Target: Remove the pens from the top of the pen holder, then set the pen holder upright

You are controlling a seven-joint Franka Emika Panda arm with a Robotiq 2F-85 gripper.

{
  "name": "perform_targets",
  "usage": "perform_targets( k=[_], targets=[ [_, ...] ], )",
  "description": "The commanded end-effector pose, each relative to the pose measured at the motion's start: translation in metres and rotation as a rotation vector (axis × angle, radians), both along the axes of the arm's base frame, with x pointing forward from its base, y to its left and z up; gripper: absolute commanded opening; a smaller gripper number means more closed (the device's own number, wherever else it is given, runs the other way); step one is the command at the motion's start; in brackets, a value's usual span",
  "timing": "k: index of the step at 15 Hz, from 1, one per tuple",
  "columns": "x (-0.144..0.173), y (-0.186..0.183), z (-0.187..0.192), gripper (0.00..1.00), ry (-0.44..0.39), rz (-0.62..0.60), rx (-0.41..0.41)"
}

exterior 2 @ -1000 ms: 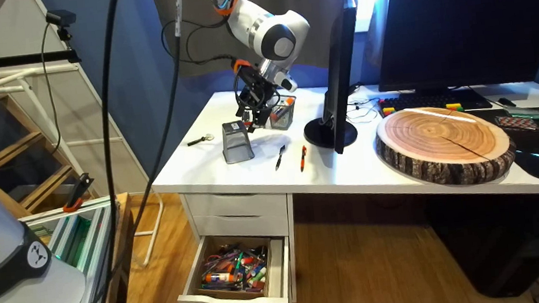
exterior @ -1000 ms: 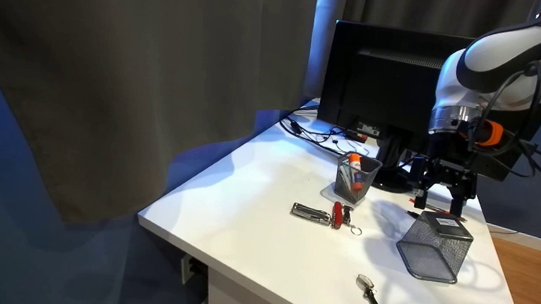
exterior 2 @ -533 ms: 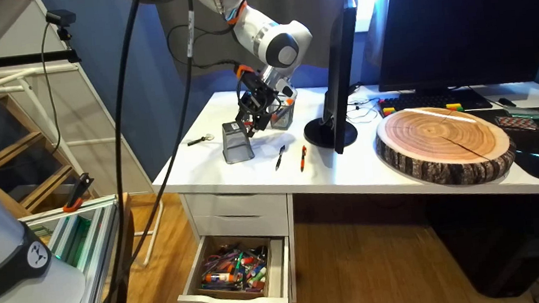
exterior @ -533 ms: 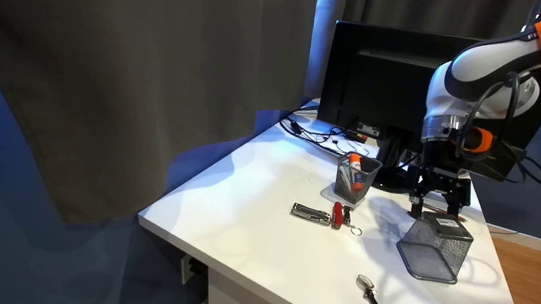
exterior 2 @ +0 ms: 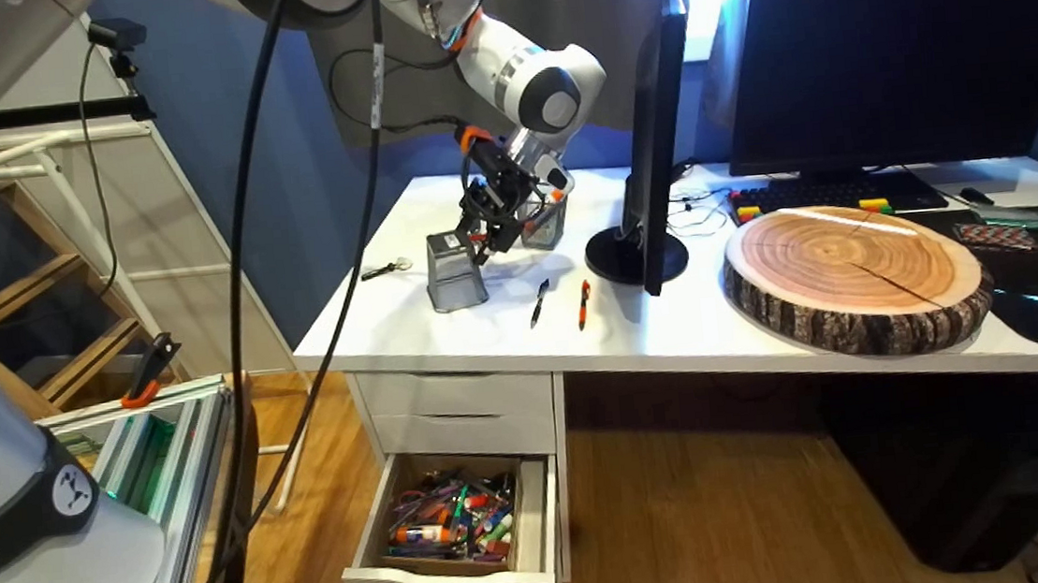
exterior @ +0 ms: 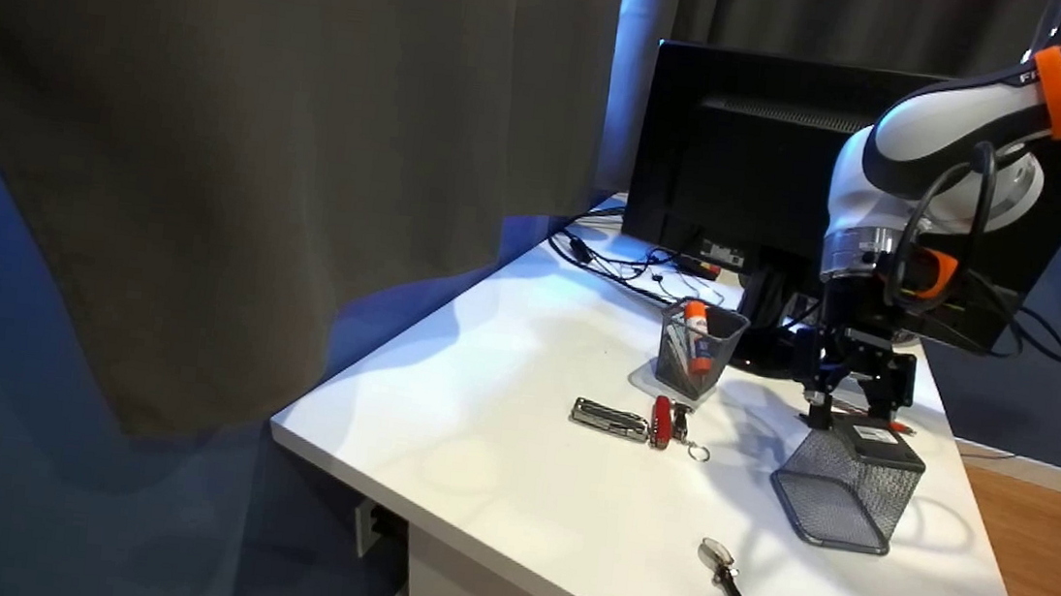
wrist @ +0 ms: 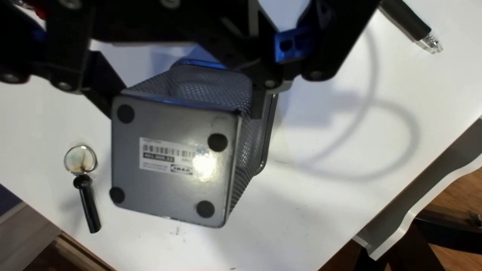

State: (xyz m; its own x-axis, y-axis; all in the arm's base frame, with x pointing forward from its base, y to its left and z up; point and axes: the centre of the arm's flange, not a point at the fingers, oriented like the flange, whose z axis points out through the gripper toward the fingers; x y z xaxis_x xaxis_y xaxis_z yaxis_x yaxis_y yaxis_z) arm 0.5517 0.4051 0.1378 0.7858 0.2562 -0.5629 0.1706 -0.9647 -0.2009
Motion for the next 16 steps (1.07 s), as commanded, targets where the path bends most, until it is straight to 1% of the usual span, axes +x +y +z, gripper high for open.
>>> perform_targets(
  k=[1, 4, 7, 11, 16],
  targets=[
    [-0.002, 0.002, 0.011, 0.56, -0.012, 0.068, 0.070],
    [-0.011, 0.000, 0.026, 0.55, -0.072, 0.164, 0.141],
    [-0.021, -0.002, 0.038, 0.54, -0.172, 0.272, 0.213],
    [-0.035, -0.001, 0.046, 0.53, -0.317, 0.363, 0.327],
    [-0.055, -0.009, 0.053, 0.53, -0.464, 0.457, 0.467]
  ],
)
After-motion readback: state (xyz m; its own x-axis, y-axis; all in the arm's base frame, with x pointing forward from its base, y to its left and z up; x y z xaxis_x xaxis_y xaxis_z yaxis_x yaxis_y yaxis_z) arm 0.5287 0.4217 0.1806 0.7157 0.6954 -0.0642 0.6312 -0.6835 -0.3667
